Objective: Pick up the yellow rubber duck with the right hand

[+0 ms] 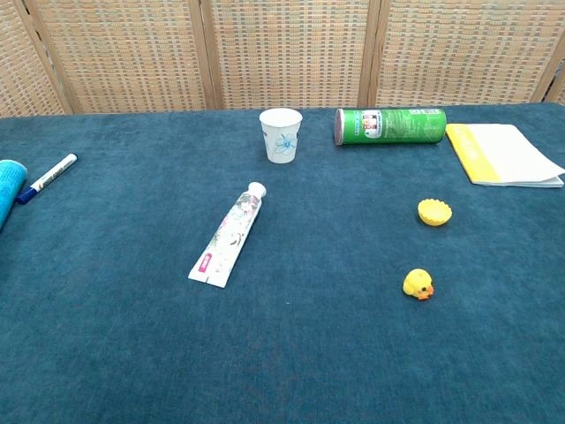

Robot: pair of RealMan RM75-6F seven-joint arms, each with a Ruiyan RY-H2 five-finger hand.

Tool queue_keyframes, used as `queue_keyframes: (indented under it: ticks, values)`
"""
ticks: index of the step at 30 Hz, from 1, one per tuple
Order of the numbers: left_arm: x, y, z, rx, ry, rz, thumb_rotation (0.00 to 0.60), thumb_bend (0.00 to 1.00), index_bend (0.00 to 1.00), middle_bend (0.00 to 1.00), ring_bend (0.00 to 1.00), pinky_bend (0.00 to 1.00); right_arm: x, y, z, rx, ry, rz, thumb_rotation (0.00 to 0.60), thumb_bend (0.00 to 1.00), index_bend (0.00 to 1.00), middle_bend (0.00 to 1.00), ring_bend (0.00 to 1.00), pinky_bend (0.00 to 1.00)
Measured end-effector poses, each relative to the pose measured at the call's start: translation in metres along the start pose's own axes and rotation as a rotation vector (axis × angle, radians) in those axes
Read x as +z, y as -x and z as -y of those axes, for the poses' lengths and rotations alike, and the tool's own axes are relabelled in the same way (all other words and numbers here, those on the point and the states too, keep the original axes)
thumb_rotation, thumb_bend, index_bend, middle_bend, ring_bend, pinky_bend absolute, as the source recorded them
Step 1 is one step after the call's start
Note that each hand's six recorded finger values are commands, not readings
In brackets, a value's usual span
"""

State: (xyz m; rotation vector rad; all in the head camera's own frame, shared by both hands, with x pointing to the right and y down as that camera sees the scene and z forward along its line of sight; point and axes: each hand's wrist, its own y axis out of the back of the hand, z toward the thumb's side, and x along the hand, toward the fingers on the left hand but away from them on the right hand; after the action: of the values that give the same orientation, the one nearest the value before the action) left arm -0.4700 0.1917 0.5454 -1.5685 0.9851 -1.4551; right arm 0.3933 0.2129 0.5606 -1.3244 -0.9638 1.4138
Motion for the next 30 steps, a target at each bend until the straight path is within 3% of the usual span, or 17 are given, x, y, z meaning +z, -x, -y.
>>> queue_keyframes:
  ticks: [8,12,16,21,25,30]
  values:
    - [0.001,0.000,0.000,-0.001,0.004,0.002,0.600,0.00,0.00,0.00,0.00,0.00,0.004,-0.001,0.005,0.032,0.008,-0.015,0.600,0.00,0.00,0.00,0.00,0.00]
    - [0.002,0.001,-0.002,0.005,0.004,0.006,0.600,0.00,0.00,0.00,0.00,0.00,0.013,0.003,0.010,0.071,0.041,-0.062,0.600,0.00,0.02,0.00,0.00,0.00]
    - [0.004,0.001,0.000,0.004,-0.002,0.010,0.600,0.00,0.00,0.00,0.00,0.00,0.035,0.018,0.016,0.125,0.089,-0.169,0.600,0.02,0.16,0.00,0.00,0.00]
    - [0.003,0.000,0.000,0.004,-0.003,0.001,0.600,0.00,0.00,0.00,0.00,0.00,0.074,0.039,0.031,0.250,0.164,-0.331,0.600,0.18,0.31,0.00,0.00,0.00]
    - [0.003,-0.001,0.000,0.004,0.011,-0.011,0.600,0.00,0.00,0.00,0.00,0.00,0.105,0.057,0.043,0.334,0.169,-0.440,0.600,0.20,0.31,0.00,0.00,0.00]
    - [0.001,-0.001,0.001,-0.004,0.009,-0.018,0.600,0.00,0.00,0.00,0.00,0.00,0.135,0.074,0.062,0.420,0.176,-0.492,0.600,0.26,0.32,0.00,0.00,0.00]
